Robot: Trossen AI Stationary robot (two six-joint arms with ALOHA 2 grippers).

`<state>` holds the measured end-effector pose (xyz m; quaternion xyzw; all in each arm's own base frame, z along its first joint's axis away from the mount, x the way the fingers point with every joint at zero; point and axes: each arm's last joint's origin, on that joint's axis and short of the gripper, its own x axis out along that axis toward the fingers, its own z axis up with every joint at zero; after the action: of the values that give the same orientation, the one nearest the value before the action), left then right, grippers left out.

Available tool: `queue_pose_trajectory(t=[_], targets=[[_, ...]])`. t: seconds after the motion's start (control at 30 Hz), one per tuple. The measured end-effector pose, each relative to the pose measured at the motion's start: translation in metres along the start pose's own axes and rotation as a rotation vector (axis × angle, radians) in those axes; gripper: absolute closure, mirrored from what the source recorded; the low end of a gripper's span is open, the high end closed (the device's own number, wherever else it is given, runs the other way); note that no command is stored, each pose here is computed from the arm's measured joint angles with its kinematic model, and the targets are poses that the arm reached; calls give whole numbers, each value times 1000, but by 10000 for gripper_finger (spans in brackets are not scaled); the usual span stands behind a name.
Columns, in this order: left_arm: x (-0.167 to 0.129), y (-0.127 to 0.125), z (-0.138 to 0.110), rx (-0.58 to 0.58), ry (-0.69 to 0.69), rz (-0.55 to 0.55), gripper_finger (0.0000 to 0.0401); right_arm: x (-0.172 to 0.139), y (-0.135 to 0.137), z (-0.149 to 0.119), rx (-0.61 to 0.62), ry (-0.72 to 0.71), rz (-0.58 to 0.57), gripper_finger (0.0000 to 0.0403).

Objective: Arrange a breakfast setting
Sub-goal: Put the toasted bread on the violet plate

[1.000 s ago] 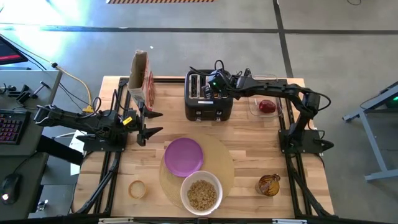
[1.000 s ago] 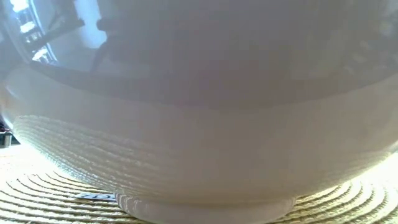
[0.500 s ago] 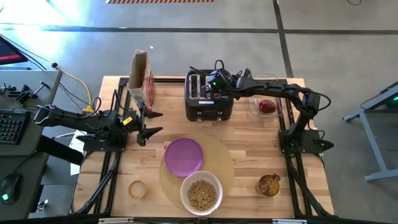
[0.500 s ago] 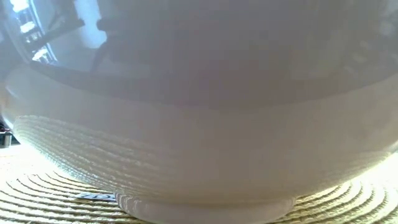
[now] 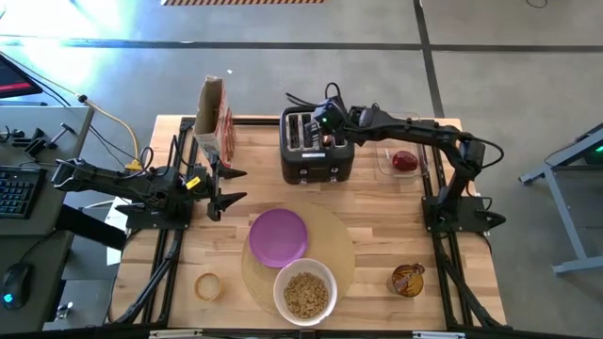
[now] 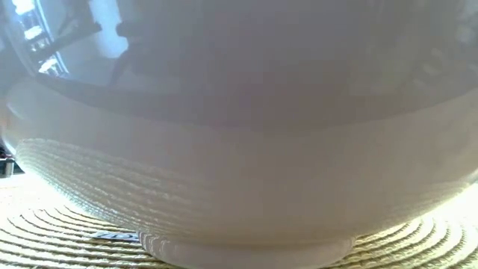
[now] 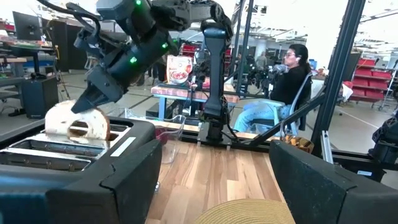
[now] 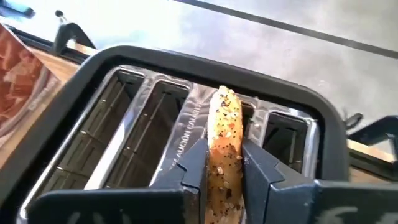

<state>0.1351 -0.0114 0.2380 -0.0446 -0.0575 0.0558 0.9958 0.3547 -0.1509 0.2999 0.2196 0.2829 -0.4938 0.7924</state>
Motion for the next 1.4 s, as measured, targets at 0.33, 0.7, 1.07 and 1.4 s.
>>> queue_pose_trajectory(t=[0.33, 0.7, 1.07, 1.4], targets=[[0, 0, 0, -14, 0, 0, 114, -26, 6, 20, -12, -42, -3, 358], [0, 0, 0, -33, 0, 0, 114, -49, 9, 30, -107, 15, 53, 358], [0, 0, 0, -34, 0, 0, 114, -64, 28, 16, -242, 131, 265, 357], [0, 0, 0, -34, 1, 0, 114, -87, 54, -10, -333, 205, 417, 357]])
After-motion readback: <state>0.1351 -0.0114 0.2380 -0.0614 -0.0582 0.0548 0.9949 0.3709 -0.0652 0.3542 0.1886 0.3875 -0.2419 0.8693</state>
